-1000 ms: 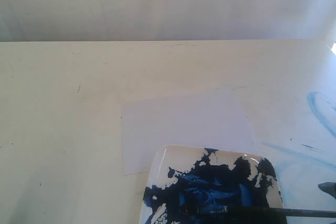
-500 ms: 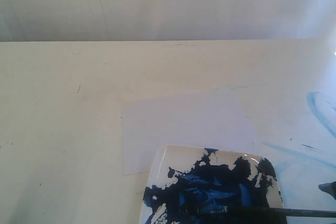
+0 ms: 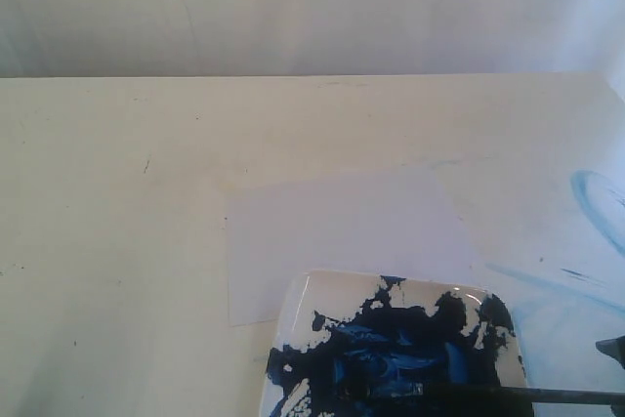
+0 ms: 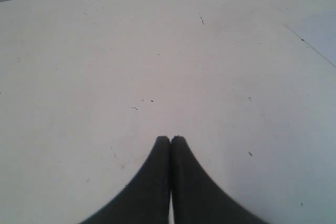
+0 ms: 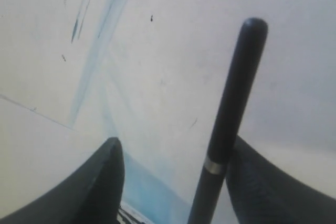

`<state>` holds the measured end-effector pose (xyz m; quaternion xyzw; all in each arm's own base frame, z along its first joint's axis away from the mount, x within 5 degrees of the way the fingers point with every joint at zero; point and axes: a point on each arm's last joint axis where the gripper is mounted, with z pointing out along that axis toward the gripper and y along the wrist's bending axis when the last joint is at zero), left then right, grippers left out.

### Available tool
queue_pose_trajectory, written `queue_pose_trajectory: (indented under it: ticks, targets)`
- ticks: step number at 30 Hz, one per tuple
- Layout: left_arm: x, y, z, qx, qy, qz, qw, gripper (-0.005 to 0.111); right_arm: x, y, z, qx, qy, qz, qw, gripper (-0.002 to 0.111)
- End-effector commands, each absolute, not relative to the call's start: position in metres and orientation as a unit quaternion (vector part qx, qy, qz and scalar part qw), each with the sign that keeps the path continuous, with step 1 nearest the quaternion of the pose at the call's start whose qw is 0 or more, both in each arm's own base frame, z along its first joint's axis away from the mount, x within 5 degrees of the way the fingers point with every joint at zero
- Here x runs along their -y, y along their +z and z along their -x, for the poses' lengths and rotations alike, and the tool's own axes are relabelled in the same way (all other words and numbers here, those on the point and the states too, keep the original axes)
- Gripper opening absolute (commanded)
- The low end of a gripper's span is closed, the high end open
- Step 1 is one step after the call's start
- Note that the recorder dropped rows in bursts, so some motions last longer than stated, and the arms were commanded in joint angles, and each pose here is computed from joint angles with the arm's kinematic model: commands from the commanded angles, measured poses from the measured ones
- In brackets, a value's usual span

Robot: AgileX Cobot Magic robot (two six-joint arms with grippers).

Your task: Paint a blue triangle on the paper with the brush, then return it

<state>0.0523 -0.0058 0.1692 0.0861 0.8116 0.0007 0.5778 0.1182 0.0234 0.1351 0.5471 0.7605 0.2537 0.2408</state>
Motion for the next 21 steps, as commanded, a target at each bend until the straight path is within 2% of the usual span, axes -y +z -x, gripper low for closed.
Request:
queue_pose_trajectory:
  ticks: [1, 21]
  targets:
    - [0.0063, 0.1688, -0.0522, -0.81, -0.004, -0.087, 0.58, 0.0, -0.0226, 0.1349, -0.1184, -0.757, 0.255, -0.55, 0.245, 0.05]
    - [0.0063, 0.1688, -0.0522, -0.81, -0.004, -0.087, 0.58, 0.0, -0.0219, 0.1308, -0.122, -0.756, 0.246, -0.554, 0.246, 0.047]
